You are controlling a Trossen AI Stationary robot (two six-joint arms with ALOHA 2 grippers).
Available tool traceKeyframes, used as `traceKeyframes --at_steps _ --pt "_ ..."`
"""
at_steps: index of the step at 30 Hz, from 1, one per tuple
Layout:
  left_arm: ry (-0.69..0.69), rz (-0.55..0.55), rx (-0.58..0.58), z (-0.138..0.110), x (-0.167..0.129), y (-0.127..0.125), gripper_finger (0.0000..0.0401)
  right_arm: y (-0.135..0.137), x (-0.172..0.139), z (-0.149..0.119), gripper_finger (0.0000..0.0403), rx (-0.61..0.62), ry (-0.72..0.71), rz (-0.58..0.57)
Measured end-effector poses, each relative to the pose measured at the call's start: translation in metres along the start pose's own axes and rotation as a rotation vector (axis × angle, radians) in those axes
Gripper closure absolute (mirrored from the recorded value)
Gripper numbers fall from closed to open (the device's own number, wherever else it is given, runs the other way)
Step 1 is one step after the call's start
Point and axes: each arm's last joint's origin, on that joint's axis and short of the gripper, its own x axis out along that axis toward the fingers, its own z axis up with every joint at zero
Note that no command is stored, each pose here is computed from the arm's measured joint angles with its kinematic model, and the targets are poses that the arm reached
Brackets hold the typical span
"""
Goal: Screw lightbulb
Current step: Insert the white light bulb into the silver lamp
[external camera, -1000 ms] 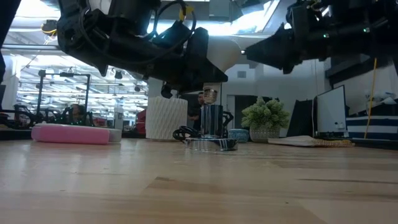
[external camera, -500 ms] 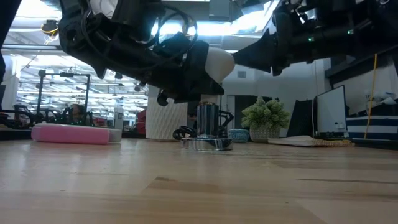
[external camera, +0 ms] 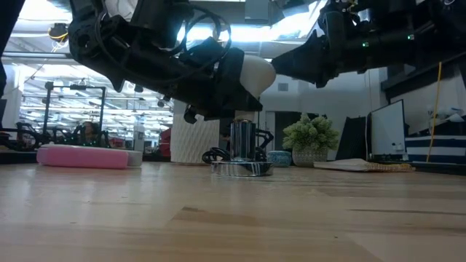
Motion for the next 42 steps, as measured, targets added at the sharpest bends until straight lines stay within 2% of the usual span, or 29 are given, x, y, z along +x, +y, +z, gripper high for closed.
traceKeyframes --at_steps 7,11,14,17,22,31,42 --pt "0.005 -0.003 0.003 -0.001 0.000 -0.001 0.0248 -0.003 -0.009 0.023 0.0253 -0.013 -0.120 -0.023" --pt "0.005 -0.002 0.004 -0.001 0.000 -0.001 0.0248 -0.007 -0.017 0.035 0.0253 -0.028 -0.156 -0.120" --pt "0.005 -0.002 0.006 -0.001 0.000 -0.001 0.0248 -0.010 -0.019 0.034 0.0253 -0.037 -0.107 -0.212" --pt "0.005 -0.002 0.006 -0.001 0.000 -0.001 0.0248 -0.012 -0.019 0.026 0.0253 -0.066 -0.022 -0.257" --pt "0.001 -0.004 0.003 0.000 0.000 -0.001 0.0248 -0.012 -0.020 0.017 0.0253 -0.101 0.067 -0.253" --pt "-0.019 -0.010 -0.004 0.002 -0.001 -0.002 0.0248 -0.012 -0.021 0.019 0.0253 -0.124 0.066 -0.253" --pt "-0.018 -0.014 -0.004 0.001 -0.001 -0.003 0.0248 -0.013 -0.023 0.006 0.0253 -0.122 0.191 -0.252"
